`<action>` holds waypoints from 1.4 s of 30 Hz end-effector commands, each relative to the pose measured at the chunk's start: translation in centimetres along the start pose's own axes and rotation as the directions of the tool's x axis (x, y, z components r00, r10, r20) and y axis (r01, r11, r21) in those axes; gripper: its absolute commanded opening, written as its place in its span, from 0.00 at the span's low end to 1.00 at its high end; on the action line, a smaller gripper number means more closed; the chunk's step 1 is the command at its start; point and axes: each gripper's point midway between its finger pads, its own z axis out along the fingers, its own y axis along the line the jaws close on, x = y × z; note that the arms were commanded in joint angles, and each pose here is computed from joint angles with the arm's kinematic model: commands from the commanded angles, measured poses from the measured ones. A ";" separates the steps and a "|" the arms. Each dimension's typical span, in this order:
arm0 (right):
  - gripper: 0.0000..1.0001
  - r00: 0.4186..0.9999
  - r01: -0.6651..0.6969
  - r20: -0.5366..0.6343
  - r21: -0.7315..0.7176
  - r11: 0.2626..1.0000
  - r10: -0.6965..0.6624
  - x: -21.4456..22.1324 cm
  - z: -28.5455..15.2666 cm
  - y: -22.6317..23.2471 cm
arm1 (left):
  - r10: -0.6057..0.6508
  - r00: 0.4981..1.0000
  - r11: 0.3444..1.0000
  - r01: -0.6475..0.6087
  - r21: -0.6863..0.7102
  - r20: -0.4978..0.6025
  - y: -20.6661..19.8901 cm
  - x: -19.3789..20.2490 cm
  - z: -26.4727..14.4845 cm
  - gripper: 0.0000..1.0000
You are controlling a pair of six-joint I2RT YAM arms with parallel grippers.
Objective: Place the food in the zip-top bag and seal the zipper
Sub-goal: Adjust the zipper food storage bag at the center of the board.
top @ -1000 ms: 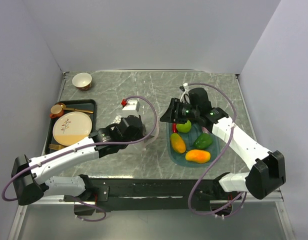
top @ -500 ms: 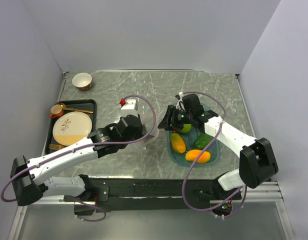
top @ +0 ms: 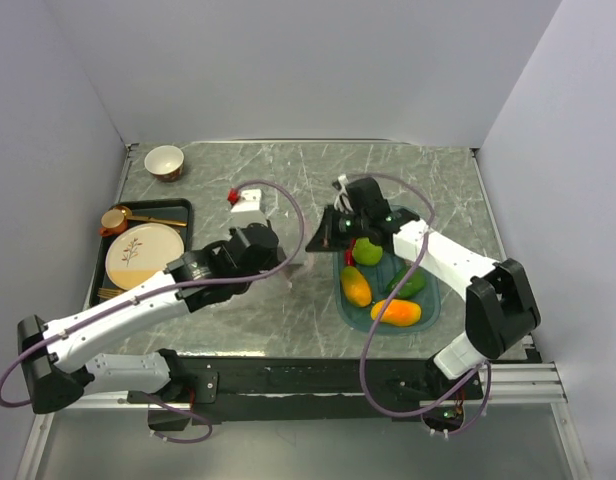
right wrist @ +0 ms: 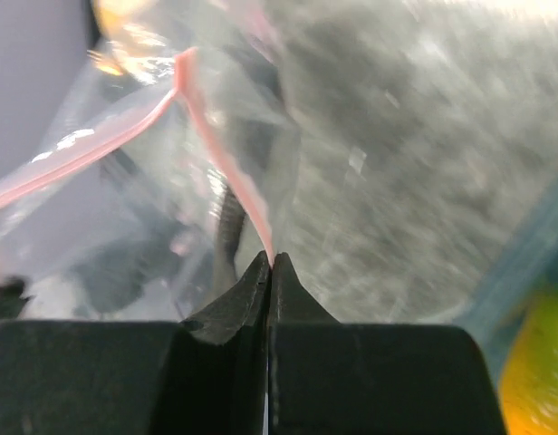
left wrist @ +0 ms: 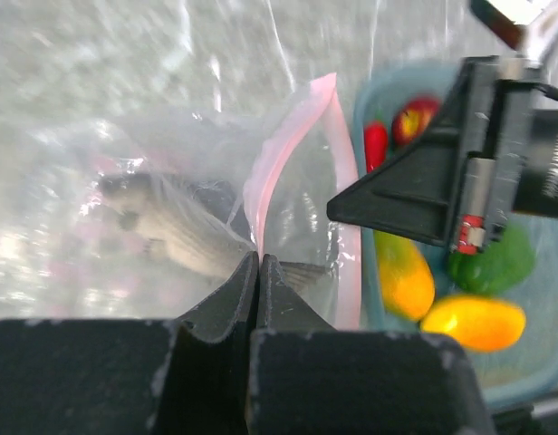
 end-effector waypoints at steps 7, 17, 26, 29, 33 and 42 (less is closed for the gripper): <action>0.00 0.942 0.219 0.268 -0.024 0.975 -0.205 -6.9 -5.3 8.7 | -0.177 0.908 0.963 0.240 -0.125 0.381 6.0 -12.1 -8.6 0.01; 0.00 0.971 0.216 0.087 0.080 0.973 -0.222 -3.6 1.4 6.5 | -0.169 0.930 0.972 0.212 -0.101 0.326 5.1 -10.6 -7.5 0.01; 0.02 0.963 0.161 0.179 0.224 0.961 -0.203 -4.7 0.4 2.7 | -0.133 0.972 0.984 0.153 -0.093 0.194 2.1 -5.6 -2.5 0.01; 0.04 0.970 0.133 0.159 0.284 0.949 -0.184 -4.3 0.3 0.7 | -0.131 0.975 0.987 0.145 -0.071 0.178 1.3 -4.8 -1.6 0.01; 0.06 0.976 0.095 0.155 0.316 0.944 -0.151 -3.4 -0.2 -1.4 | -0.119 0.981 0.988 0.133 -0.083 0.154 0.9 -4.1 -0.8 0.01; 0.18 0.975 0.101 0.169 0.231 0.968 -0.143 -2.8 -1.0 -1.3 | -0.120 0.984 0.990 0.128 -0.058 0.128 0.1 -2.5 0.7 0.01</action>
